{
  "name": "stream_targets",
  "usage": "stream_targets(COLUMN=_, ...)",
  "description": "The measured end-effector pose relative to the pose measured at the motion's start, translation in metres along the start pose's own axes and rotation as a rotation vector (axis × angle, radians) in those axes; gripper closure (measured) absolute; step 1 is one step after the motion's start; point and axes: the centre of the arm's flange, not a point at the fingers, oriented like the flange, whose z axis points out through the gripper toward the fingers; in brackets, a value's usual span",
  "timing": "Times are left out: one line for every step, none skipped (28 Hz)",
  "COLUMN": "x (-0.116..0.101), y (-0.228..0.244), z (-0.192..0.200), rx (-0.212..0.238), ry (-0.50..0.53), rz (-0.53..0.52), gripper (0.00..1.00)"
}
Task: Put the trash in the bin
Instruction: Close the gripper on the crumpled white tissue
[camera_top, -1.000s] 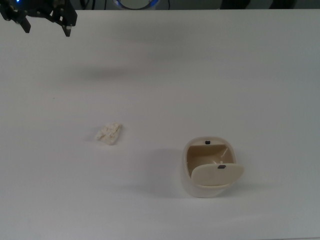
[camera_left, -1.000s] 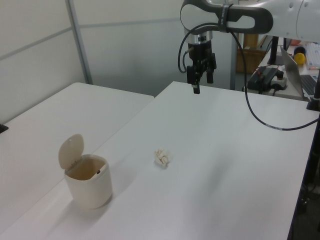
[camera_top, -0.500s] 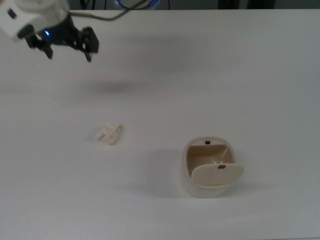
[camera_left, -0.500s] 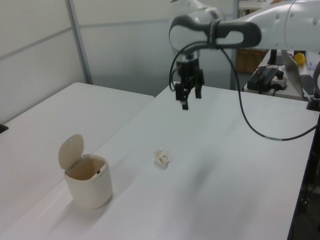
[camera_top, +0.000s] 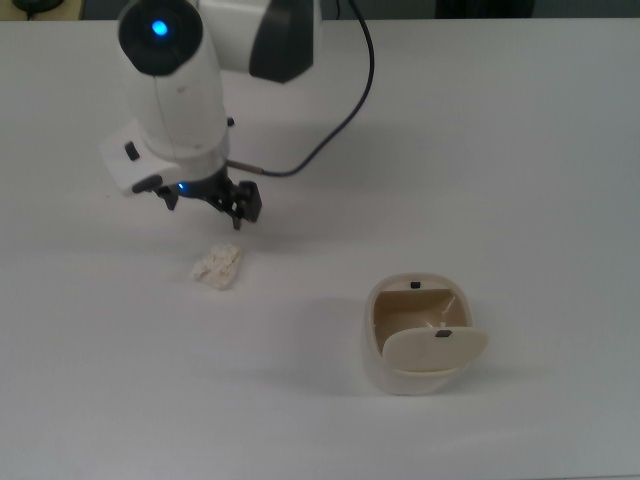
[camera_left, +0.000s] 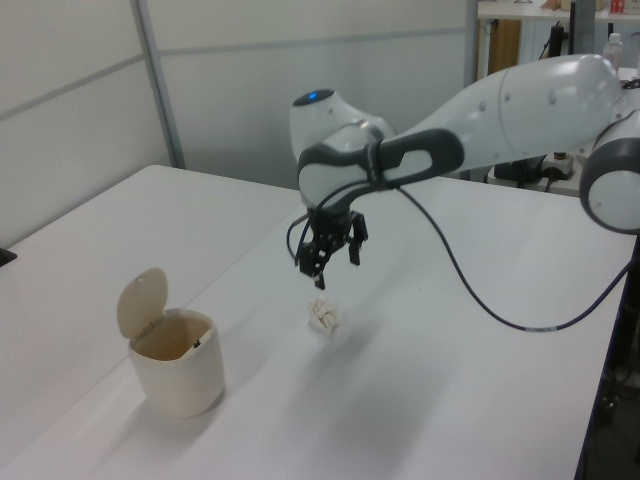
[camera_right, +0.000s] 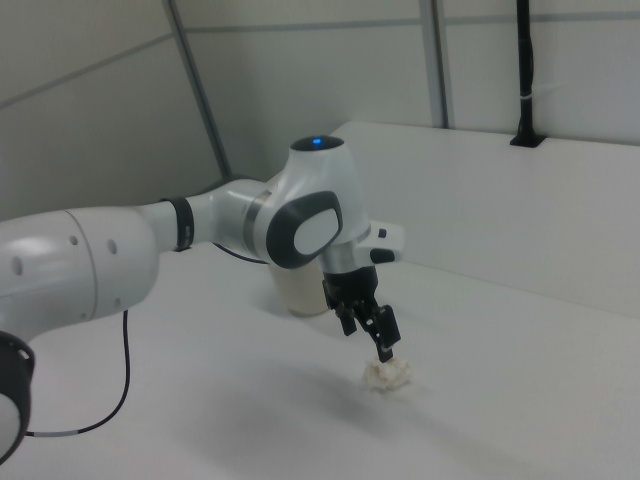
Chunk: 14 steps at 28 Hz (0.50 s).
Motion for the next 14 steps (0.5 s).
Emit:
stream_targets(x=0.001, y=-0.003, z=0.005, rx=0.000, ry=0.003, rz=0.013, gripper=0.00)
stream_targets(x=0.003, y=-0.006, z=0.009, rx=0.000, ry=0.008, rz=0.029, gripper=0.00)
stream_targets(x=0.004, y=-0.009, z=0.013, rx=0.001, ry=0.012, rz=0.045, gripper=0.00)
stream_targets(x=0.005, y=-0.011, z=0.017, rx=0.002, ry=0.016, rz=0.061, gripper=0.00)
stream_targets(x=0.006, y=-0.013, z=0.021, rx=0.003, ry=0.019, rz=0.077, gripper=0.00)
stream_targets(x=0.007, y=-0.015, z=0.026, rx=0.003, ry=0.022, rz=0.097, gripper=0.00)
stream_targets(x=0.008, y=-0.016, z=0.029, rx=0.003, ry=0.023, rz=0.110, gripper=0.00)
stream_targets(x=0.009, y=-0.017, z=0.032, rx=0.002, ry=0.023, rz=0.123, gripper=0.00)
stream_targets(x=0.009, y=-0.017, z=0.035, rx=0.001, ry=0.021, rz=0.132, gripper=0.00)
stream_targets(x=0.009, y=-0.018, z=0.038, rx=-0.001, ry=0.020, rz=0.141, gripper=0.00)
stream_targets(x=0.010, y=-0.018, z=0.040, rx=-0.002, ry=0.019, rz=0.148, gripper=0.00)
stream_targets(x=0.010, y=-0.018, z=0.042, rx=-0.003, ry=0.016, rz=0.156, gripper=0.00)
stream_targets(x=0.010, y=-0.018, z=0.044, rx=-0.004, ry=0.015, rz=0.160, gripper=0.00)
stream_targets(x=0.010, y=-0.018, z=0.045, rx=-0.005, ry=0.014, rz=0.162, gripper=0.00)
